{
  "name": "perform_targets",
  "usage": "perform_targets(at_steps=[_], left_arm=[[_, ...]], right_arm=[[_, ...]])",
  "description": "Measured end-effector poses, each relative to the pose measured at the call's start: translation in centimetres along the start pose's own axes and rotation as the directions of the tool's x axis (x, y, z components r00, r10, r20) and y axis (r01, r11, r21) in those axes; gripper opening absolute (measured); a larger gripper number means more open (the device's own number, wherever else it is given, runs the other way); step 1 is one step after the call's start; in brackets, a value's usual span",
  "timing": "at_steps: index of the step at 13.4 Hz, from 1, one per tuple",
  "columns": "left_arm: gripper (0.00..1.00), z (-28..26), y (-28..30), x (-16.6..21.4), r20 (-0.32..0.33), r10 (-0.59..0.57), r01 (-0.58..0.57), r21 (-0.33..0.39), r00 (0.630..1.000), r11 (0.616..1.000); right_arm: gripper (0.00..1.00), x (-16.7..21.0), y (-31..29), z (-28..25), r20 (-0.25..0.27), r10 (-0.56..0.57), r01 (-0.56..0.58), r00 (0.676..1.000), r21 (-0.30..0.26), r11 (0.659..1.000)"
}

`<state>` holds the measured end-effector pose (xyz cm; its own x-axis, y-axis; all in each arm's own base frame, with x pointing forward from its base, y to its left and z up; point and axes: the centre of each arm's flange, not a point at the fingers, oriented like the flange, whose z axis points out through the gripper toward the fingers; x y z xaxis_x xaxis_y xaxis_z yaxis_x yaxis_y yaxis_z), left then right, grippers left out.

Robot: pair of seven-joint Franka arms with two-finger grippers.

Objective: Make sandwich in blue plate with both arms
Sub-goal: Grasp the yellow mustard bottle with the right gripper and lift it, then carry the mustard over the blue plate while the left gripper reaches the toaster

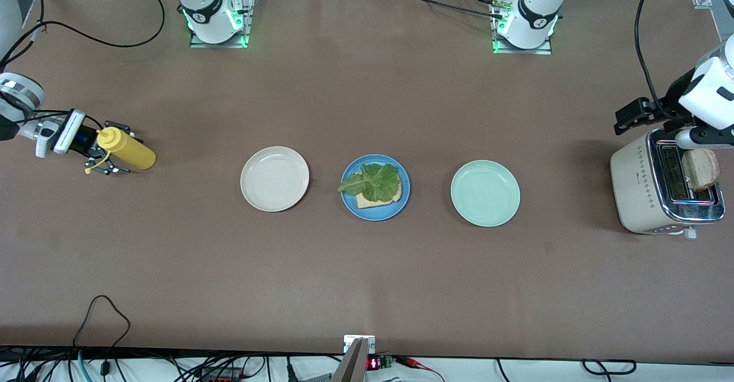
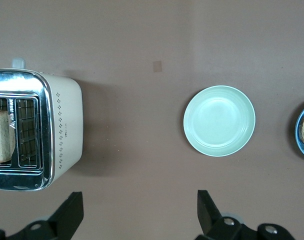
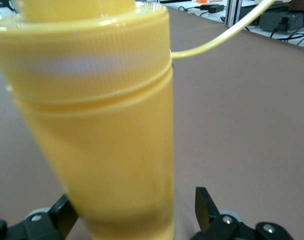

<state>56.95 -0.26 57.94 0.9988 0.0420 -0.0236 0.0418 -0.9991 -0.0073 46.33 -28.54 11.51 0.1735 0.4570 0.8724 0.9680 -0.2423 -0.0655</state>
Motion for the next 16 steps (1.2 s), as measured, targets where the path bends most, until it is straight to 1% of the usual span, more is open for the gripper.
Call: perform_targets(at_steps=[6, 7, 9, 12, 14, 15, 16], left_arm=[[1.0, 0.0, 0.0, 0.0, 0.0, 0.0, 0.0, 0.0, 1.0, 1.0], [1.0, 0.0, 0.0, 0.0, 0.0, 0.0, 0.0, 0.0, 1.0, 1.0], [1.0, 0.0, 0.0, 0.0, 0.0, 0.0, 0.0, 0.0, 1.0, 1.0], [1.0, 0.0, 0.0, 0.0, 0.0, 0.0, 0.0, 0.0, 1.0, 1.0], [1.0, 0.0, 0.1, 0.0, 0.0, 0.003, -0.003, 0.0, 1.0, 1.0], [1.0, 0.0, 0.2, 0.0, 0.001, 0.005, -0.005, 0.0, 1.0, 1.0], [1.0, 0.0, 0.2, 0.0, 0.001, 0.006, -0.006, 0.0, 1.0, 1.0]], right_arm=[[1.0, 0.5, 0.3, 3.1, -0.048, -0.021, 0.023, 0.999, 0.045, 0.999], [0.93, 0.7, 0.4, 3.5, -0.053, -0.025, 0.028, 0.998, 0.05, 0.998], [0.68, 1.2, 0.7, 4.5, -0.063, -0.035, 0.039, 0.997, 0.065, 0.997], [0.63, 2.3, 1.3, 6.1, -0.067, -0.056, 0.062, 0.996, 0.091, 0.994], [0.63, 4.3, 2.6, 7.1, -0.051, -0.074, 0.079, 0.996, 0.11, 0.991], [0.63, 6.1, 3.5, 7.6, -0.027, -0.081, 0.084, 0.996, 0.118, 0.989], [0.63, 8.2, 4.5, 7.9, 0.01, -0.089, 0.087, 0.996, 0.127, 0.988]])
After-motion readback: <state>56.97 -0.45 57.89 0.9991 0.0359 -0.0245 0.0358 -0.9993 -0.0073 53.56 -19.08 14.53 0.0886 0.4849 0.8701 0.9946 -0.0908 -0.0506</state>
